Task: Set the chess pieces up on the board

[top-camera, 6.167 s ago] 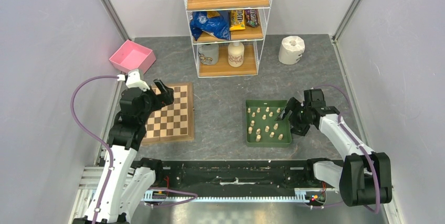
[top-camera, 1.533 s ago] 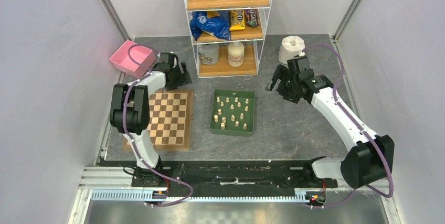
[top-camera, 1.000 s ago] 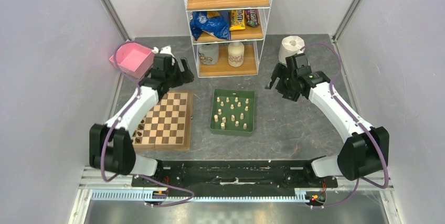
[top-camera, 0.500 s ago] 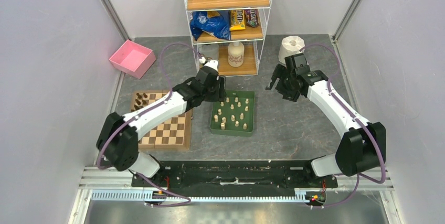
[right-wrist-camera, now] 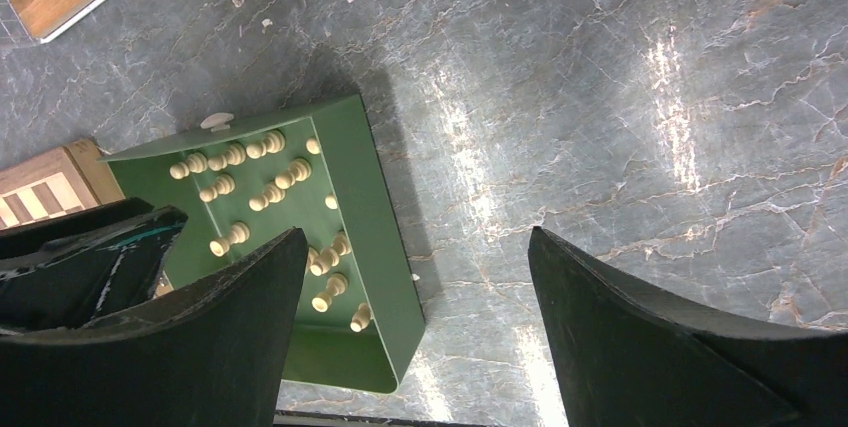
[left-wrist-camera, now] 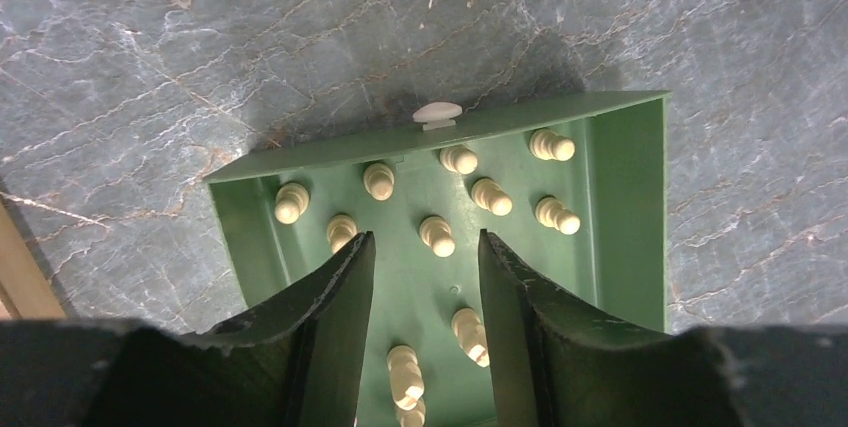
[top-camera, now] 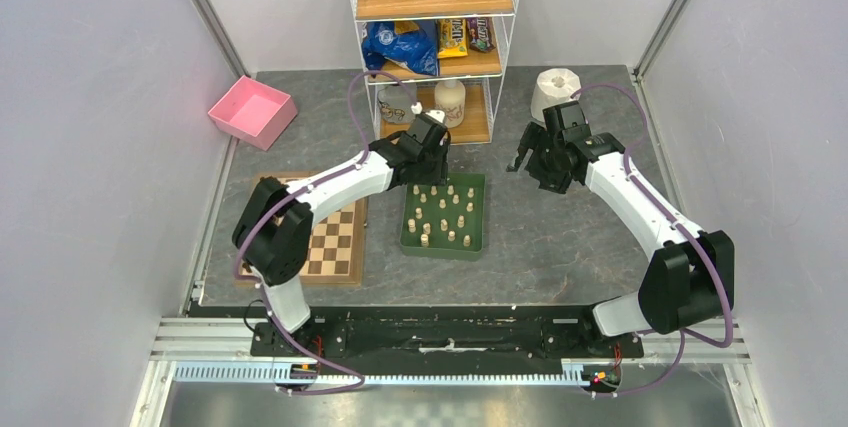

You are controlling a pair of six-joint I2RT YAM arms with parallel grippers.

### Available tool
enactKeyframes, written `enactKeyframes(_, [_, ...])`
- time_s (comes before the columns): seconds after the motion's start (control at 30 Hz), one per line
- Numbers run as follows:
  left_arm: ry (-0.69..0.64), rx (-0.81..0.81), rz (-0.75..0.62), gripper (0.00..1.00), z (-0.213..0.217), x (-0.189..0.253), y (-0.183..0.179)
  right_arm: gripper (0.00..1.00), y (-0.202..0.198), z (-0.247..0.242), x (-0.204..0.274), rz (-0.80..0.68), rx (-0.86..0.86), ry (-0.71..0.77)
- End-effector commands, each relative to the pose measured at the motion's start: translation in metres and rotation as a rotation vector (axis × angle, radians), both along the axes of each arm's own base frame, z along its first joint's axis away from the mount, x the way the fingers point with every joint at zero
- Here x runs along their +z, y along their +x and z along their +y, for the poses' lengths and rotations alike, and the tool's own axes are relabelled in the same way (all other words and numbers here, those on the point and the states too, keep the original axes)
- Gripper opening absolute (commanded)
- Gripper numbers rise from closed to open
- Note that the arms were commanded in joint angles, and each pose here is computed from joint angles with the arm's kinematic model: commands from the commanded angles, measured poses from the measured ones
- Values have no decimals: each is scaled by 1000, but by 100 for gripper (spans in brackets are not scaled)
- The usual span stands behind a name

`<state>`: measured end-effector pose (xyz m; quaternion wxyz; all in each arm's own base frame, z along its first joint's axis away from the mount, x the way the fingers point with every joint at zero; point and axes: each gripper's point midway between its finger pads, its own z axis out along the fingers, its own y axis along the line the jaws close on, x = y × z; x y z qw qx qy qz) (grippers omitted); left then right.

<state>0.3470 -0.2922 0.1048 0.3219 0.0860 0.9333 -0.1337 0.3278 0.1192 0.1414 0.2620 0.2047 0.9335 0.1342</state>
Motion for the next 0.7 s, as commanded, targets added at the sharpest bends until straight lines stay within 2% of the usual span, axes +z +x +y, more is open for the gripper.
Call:
enactKeyframes(0.0, [20, -44, 25, 49, -8, -5, -1, 89, 11, 1, 16, -46, 8, 11])
enactKeyframes(0.67, [83, -23, 57, 43, -13, -34, 12, 89, 12, 0, 13, -37, 1, 10])
